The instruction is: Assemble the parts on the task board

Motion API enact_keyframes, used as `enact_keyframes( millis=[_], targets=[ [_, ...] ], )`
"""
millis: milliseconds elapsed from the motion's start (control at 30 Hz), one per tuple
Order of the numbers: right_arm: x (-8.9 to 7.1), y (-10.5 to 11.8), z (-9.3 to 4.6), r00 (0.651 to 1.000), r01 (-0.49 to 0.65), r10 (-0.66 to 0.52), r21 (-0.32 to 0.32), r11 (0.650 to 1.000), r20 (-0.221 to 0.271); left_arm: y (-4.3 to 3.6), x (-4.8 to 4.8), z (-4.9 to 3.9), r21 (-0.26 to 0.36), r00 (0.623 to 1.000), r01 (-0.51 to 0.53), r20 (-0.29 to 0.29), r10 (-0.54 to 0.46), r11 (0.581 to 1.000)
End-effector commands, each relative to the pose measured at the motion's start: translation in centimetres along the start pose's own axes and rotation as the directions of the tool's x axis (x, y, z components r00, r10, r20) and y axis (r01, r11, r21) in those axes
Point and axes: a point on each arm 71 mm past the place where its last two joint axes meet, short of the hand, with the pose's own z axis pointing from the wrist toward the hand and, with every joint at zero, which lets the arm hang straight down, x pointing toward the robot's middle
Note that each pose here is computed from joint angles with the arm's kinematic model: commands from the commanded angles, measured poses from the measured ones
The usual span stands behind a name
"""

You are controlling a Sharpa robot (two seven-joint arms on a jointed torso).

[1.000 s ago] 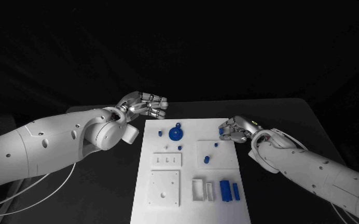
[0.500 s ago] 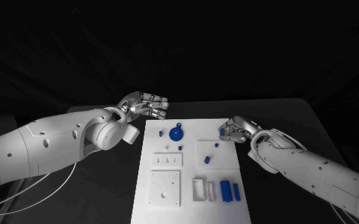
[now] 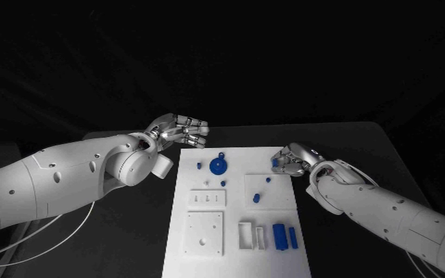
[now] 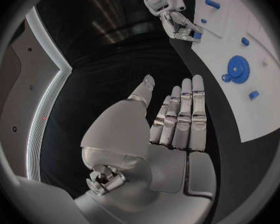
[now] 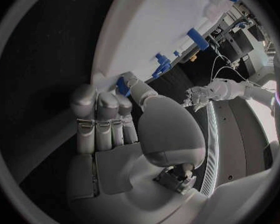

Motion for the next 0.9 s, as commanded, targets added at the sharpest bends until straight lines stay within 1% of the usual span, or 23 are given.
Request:
enact_keyframes(
  millis=[33,200,267,333,400,467,533,667,800,900],
  targets=[
    [-0.2,-0.2,-0.1,1.0,0.008,-0.009,0.015,1.0,0.021,0.0,0.24,0.06,-0.006,0.999,-0.032,-0.022,0.032,0.999],
    [-1.1,0.0,-0.2,0.999,0.007,-0.007,0.009,1.0,0.031,0.22,0.12,0.05,-0.041,0.995,-0.101,-0.023,0.1,0.994],
    [-1.8,0.3,-0.1,0.999,0.008,-0.008,0.001,1.0,0.043,0.28,0.02,0.2,-0.079,0.991,-0.135,-0.022,0.134,0.988],
    [-2.5,0.6,0.1,0.998,0.005,-0.005,-0.002,1.0,0.056,0.05,-0.08,0.5,-0.111,0.986,-0.168,-0.028,0.166,0.979],
    [-3.3,0.9,0.4,0.998,0.004,-0.004,-0.006,1.0,0.067,-0.24,0.03,0.76,-0.133,0.978,-0.206,-0.049,0.201,0.97],
    [-4.0,1.3,0.6,0.998,0.003,-0.002,-0.013,1.0,0.071,-0.49,0.29,1.0,-0.156,0.969,-0.242,-0.08,0.232,0.958],
    [-4.7,1.9,0.8,0.998,0.0,0.001,-0.022,1.0,0.068,-0.76,0.6,1.34,-0.192,0.957,-0.283,-0.114,0.265,0.94],
    [-5.6,3.3,1.2,0.998,-0.003,0.006,-0.045,0.999,0.056,-1.01,1.21,2.03,-0.251,0.937,-0.342,-0.17,0.306,0.906],
    [-5.9,5.4,1.5,0.999,-0.006,0.009,-0.08,0.997,0.04,-1.06,2.06,2.53,-0.288,0.923,-0.372,-0.218,0.318,0.882],
    [-5.7,6.9,1.7,0.999,-0.01,0.014,-0.107,0.994,0.03,-1.03,2.61,2.86,-0.316,0.915,-0.39,-0.233,0.328,0.865]
  ],
)
